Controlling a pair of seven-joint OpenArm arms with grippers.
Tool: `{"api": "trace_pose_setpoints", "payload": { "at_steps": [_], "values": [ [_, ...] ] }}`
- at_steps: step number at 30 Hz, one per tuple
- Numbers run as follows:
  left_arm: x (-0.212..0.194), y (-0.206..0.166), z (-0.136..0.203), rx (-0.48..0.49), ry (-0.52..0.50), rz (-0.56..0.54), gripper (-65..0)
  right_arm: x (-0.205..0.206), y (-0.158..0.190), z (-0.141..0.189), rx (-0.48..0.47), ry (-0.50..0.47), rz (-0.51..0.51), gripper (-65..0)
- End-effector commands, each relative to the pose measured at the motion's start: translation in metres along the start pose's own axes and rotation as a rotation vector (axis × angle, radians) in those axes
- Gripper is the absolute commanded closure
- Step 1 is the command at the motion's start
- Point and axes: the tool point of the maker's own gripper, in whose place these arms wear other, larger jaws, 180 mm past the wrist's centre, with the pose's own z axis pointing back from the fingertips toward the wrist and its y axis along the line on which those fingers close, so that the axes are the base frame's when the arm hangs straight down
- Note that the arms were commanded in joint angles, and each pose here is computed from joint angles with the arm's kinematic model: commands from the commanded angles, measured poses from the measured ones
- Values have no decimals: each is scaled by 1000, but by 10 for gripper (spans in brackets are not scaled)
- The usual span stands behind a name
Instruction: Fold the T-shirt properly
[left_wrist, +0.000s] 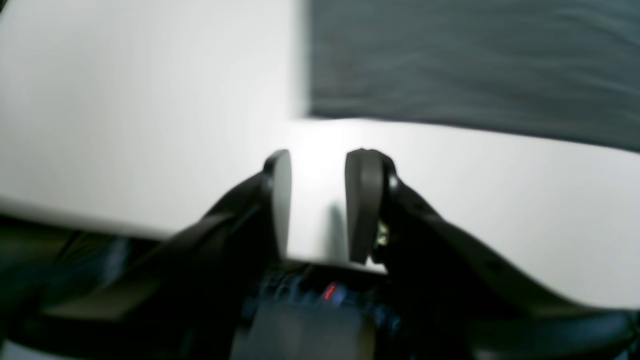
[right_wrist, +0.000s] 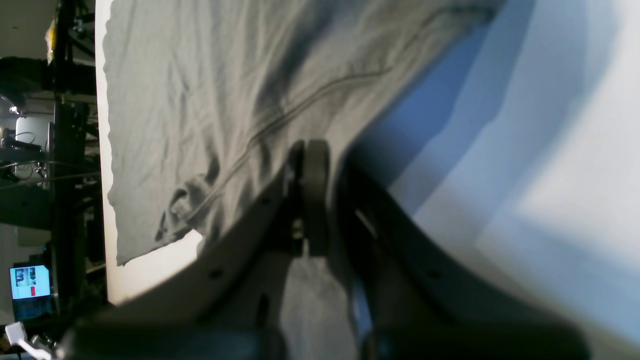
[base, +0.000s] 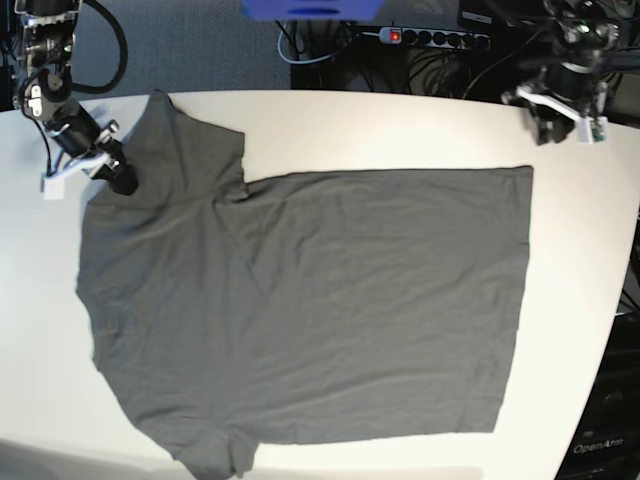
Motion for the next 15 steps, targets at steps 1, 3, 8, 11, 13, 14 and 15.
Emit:
{"api": "trace_pose_setpoints", "payload": {
  "at_steps": [1,3,8,11,13,14,15],
  "values": [
    [11,7,3,5,-24,-15,-187,8,0,3,0,-9,21,-6],
    [12,22,5,35,6,-24,-187,6,1,3,0,-4,24,-4],
    [15,48,13,136,-11,62,-183,0,3,0,5,18,33,-4],
    [12,62,24,213,-43,137,-172,-3,2,-1,-6,28,55,-4],
    [12,73,30,286,-36,117,-121,-5,1,-2,-13,35,64,-4],
    [13,75,29,310,-25,92,-99,-8,2,-3,-10,34,54,-4],
    [12,78,28,334,-9,63,-83,-9,2,-4,-11,34,55,-3]
  ]
}}
